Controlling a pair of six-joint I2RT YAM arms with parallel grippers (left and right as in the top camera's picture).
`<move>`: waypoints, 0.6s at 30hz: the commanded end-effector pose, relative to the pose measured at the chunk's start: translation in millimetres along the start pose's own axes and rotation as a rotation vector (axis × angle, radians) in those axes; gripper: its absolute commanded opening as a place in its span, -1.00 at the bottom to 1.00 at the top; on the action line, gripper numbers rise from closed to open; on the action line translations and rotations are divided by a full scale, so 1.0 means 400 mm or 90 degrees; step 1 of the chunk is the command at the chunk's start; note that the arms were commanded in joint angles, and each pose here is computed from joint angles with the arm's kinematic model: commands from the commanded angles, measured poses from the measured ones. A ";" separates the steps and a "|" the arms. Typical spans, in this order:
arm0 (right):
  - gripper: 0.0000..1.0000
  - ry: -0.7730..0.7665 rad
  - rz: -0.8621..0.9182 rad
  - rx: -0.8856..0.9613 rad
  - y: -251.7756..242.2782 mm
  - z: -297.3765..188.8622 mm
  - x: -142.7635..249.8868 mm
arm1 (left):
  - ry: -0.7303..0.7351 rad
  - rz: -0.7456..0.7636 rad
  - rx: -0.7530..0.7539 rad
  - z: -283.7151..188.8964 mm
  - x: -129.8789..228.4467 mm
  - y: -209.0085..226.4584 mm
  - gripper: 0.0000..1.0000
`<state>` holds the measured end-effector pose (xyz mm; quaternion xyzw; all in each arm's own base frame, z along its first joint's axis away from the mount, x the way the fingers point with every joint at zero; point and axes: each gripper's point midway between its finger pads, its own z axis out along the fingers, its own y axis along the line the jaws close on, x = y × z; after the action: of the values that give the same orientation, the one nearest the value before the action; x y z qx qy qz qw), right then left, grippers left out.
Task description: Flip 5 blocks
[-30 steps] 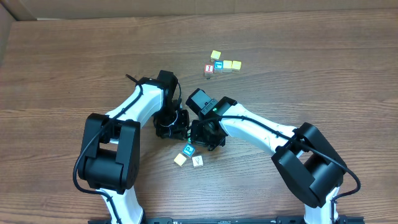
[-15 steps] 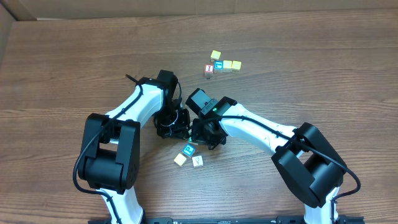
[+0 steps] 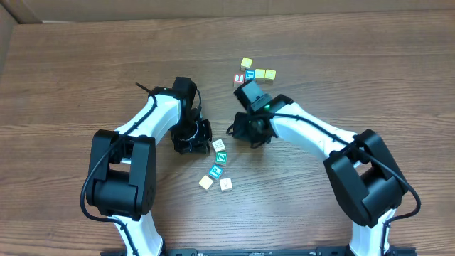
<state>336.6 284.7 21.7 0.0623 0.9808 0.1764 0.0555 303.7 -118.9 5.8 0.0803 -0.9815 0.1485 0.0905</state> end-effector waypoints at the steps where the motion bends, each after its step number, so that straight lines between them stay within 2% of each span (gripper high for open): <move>1: -0.92 -0.022 -0.036 -0.027 0.038 -0.009 -0.026 | -0.025 -0.017 0.005 -0.010 -0.030 -0.011 -0.92; 8: -0.92 0.013 -0.080 -0.045 0.079 0.002 0.036 | -0.043 -0.012 0.014 -0.011 -0.048 -0.019 -0.92; 18: -0.92 0.028 -0.076 -0.034 0.072 0.003 0.054 | -0.081 0.017 0.028 -0.015 -0.085 -0.034 -0.92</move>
<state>313.4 309.6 23.4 0.0036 0.9808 0.1910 0.0403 330.0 -124.2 5.1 0.0818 -0.9824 0.1632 0.0387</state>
